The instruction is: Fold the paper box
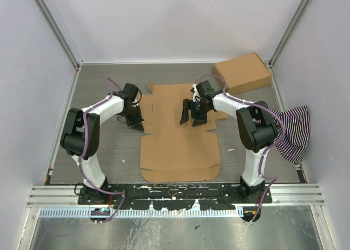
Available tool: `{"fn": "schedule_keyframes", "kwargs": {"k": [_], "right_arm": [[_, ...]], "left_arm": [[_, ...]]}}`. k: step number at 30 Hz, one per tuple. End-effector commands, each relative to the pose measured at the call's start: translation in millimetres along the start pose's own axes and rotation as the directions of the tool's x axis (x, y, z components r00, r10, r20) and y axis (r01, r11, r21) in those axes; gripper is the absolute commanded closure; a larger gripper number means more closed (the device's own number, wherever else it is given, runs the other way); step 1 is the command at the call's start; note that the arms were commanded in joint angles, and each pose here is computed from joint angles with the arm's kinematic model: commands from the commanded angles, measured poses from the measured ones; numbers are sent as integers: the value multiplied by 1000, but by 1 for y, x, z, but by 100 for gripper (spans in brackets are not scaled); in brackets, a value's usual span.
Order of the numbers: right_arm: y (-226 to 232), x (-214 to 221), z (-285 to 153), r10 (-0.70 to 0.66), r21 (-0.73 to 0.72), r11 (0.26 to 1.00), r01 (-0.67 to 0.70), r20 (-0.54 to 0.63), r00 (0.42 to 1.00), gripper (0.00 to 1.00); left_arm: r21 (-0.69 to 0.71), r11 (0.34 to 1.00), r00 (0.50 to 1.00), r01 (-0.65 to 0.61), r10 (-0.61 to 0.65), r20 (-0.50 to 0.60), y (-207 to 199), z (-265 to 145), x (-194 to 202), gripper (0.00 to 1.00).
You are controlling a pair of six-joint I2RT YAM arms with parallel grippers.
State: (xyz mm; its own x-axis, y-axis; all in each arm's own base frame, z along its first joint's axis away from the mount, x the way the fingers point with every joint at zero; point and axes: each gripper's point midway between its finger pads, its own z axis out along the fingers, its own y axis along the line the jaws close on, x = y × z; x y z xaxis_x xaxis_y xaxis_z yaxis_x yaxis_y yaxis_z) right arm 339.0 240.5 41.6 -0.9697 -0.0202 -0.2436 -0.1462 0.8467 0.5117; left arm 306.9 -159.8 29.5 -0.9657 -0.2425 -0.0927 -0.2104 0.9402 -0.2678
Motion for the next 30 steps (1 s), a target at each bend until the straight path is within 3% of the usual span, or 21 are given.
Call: {"fn": "schedule_keyframes", "kwargs": {"k": [1,7,11,15,30], "right_arm": [[9,-19,-5,-28,-21,999,29,61,998,23],[16,-42,-44,-72,47,997,65,175,982,22],[-30,-39,-68,-5,255,966,-51,215,977,21],[-80,-26,-84,96,327,927,-183,267,959,22],[-90,-4,-58,113,211,966,-152,185,976,34]], "left_arm": [[23,1000,1000,-14,13,25,-11,-5,-10,99],[14,1000,1000,-12,12,25,-9,-6,-10,100],[5,1000,1000,-16,15,20,-7,-5,-9,100],[8,1000,1000,-21,21,16,-7,-4,-9,100],[20,1000,1000,-23,23,16,-12,-3,-12,100]]}}
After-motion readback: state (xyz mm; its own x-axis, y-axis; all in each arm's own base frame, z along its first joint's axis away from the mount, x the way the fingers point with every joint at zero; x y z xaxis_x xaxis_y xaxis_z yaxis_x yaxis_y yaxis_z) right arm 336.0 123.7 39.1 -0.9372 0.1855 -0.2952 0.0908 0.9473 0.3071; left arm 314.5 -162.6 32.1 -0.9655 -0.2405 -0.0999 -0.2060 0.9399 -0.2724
